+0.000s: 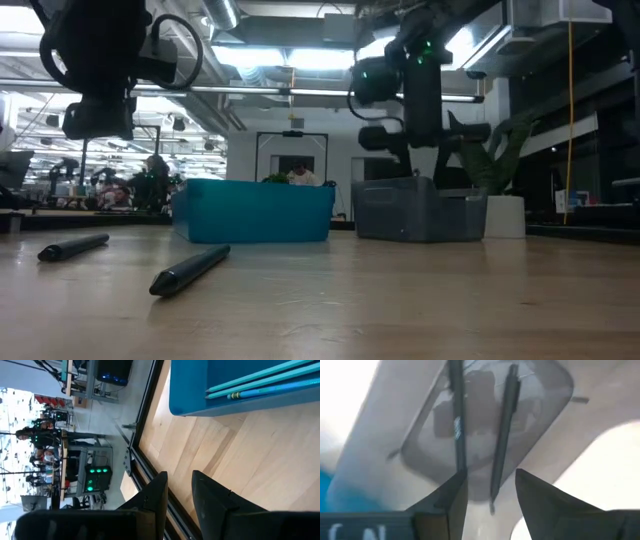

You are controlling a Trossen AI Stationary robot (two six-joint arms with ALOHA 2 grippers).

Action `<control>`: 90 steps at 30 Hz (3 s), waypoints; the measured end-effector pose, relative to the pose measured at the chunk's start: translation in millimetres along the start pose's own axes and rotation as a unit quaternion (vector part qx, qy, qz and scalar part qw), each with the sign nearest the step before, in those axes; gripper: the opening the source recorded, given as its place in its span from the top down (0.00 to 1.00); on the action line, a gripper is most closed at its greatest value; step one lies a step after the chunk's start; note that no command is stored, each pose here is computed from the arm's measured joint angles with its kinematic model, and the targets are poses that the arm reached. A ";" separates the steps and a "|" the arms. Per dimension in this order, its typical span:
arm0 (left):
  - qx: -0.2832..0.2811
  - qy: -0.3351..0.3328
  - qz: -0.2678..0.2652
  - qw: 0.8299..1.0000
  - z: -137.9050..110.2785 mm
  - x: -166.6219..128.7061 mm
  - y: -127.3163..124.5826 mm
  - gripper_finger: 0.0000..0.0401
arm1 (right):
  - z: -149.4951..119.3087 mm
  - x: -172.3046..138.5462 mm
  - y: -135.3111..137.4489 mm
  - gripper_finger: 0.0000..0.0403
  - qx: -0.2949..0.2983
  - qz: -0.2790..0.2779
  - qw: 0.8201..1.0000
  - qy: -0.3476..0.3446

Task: Sort pens & pencils
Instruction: Put the left black pen into the gray bin

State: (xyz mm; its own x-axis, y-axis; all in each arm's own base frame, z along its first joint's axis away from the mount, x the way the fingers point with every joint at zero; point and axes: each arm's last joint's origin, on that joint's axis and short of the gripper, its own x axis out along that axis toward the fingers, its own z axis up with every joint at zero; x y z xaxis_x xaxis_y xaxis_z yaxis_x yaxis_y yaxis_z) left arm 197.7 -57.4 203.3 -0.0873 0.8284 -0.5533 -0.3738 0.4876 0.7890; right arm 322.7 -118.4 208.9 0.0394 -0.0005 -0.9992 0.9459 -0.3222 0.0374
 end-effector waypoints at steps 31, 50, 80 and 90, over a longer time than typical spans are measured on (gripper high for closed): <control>0.046 -0.013 -0.027 0.998 -13.9 -16.2 -7.9 0.79 | -275.8 -16.4 12.4 0.63 -0.191 0.203 0.959 0.047; -0.083 0.024 -0.257 0.963 -24.4 -55.3 -45.3 0.79 | -223.7 -27.5 5.9 0.63 -0.280 0.105 0.946 -0.128; -0.480 0.321 -0.304 0.757 26.3 -35.9 -86.8 0.79 | -132.4 -176.1 -78.7 0.63 -0.412 0.101 0.818 -0.388; -0.530 0.379 -0.285 0.703 40.8 -17.7 -108.0 0.79 | -124.0 -192.2 -92.8 0.63 -0.499 0.077 0.762 -0.405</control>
State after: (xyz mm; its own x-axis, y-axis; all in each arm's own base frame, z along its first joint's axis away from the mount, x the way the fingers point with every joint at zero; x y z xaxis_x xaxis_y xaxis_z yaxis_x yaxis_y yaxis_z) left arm 277.3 -113.5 138.7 0.0388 0.0014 -0.9992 -0.9904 -0.1326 -0.0386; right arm 267.3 29.0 399.1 0.3457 -0.6808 -0.6458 0.7402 0.6208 -0.2582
